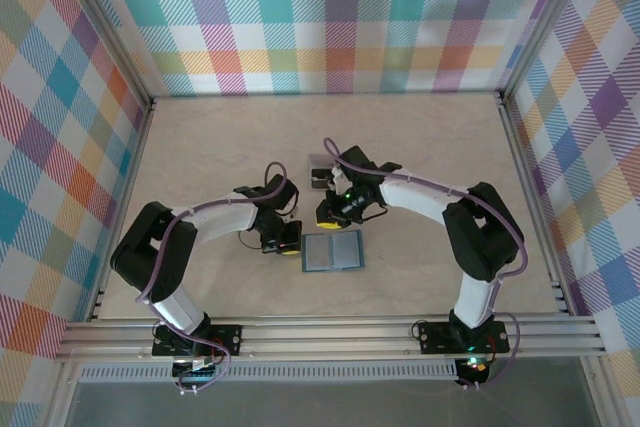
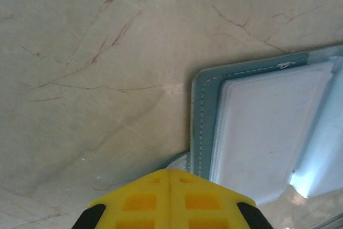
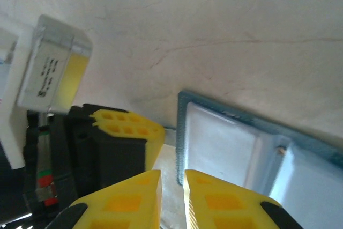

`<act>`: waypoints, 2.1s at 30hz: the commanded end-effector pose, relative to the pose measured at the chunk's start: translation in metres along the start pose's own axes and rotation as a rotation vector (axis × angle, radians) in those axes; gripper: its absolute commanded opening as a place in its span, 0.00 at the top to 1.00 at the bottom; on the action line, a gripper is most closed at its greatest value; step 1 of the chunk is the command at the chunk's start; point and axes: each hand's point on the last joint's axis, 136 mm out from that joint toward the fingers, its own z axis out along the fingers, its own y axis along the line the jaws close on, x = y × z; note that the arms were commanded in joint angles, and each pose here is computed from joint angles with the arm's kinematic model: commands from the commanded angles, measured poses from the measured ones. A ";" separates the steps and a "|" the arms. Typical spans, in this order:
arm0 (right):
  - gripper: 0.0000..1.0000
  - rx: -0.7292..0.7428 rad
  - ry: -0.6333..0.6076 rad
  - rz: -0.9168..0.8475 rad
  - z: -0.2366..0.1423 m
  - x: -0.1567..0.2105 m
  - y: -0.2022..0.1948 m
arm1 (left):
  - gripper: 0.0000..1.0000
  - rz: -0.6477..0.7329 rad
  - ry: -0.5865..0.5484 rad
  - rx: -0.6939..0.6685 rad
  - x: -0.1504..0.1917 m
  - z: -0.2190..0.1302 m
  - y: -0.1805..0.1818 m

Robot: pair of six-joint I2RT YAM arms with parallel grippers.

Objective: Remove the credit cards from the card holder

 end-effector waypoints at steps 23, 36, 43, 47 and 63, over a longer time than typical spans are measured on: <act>0.77 0.123 0.163 0.072 0.067 0.049 -0.025 | 0.99 0.006 0.050 -0.031 0.012 0.014 0.013; 0.55 0.471 0.129 0.016 0.043 0.055 -0.063 | 0.99 0.005 0.051 -0.037 0.013 0.014 0.014; 0.44 0.550 0.104 -0.041 0.033 0.053 -0.060 | 0.99 0.007 0.053 -0.035 0.012 0.015 0.014; 0.38 0.600 0.084 -0.060 0.024 0.051 -0.059 | 0.99 0.007 0.059 -0.033 0.013 0.016 0.014; 0.25 0.754 0.027 -0.091 -0.010 0.046 -0.068 | 0.99 0.014 0.076 -0.031 0.011 0.022 0.013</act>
